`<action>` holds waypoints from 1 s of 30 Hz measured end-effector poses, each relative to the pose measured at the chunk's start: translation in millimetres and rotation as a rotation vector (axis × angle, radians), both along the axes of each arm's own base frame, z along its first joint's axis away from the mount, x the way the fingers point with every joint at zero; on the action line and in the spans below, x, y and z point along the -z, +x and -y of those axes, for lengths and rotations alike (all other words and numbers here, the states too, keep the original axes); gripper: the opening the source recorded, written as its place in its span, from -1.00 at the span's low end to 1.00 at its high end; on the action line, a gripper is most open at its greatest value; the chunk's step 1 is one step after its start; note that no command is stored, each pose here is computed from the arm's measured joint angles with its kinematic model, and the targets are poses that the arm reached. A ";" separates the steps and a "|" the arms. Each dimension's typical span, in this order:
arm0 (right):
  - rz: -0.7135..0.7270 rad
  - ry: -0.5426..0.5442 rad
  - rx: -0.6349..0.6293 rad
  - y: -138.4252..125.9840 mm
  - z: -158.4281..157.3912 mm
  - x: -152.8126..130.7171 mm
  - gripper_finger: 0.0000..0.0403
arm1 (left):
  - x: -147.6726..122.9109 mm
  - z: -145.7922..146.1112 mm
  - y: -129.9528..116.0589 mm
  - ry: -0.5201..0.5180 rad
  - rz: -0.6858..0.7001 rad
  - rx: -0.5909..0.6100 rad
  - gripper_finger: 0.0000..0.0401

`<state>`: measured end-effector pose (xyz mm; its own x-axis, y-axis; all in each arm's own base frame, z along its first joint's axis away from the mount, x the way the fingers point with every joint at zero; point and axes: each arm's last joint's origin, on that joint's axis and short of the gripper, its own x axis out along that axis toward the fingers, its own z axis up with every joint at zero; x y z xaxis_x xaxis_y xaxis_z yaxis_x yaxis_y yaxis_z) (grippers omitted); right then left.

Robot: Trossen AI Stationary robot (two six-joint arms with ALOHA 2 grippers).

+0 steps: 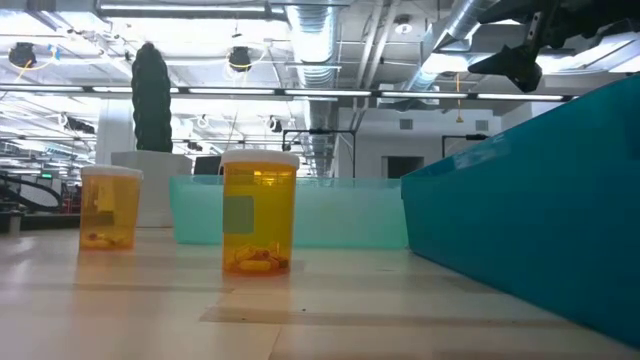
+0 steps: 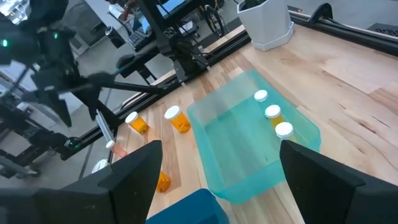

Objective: Pick and place medicine bottles into bin by pill shape (circle, oval)
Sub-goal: Put the pink pill bottle into the light blue bin

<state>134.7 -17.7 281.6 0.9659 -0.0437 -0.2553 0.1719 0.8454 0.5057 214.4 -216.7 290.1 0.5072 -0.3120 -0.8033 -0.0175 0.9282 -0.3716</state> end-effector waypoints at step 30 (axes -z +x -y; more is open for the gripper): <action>-0.020 -0.004 -0.003 -0.5 -0.1 1.8 0.66 | 103.5 66.6 -16.0 0.149 -0.294 0.039 0.53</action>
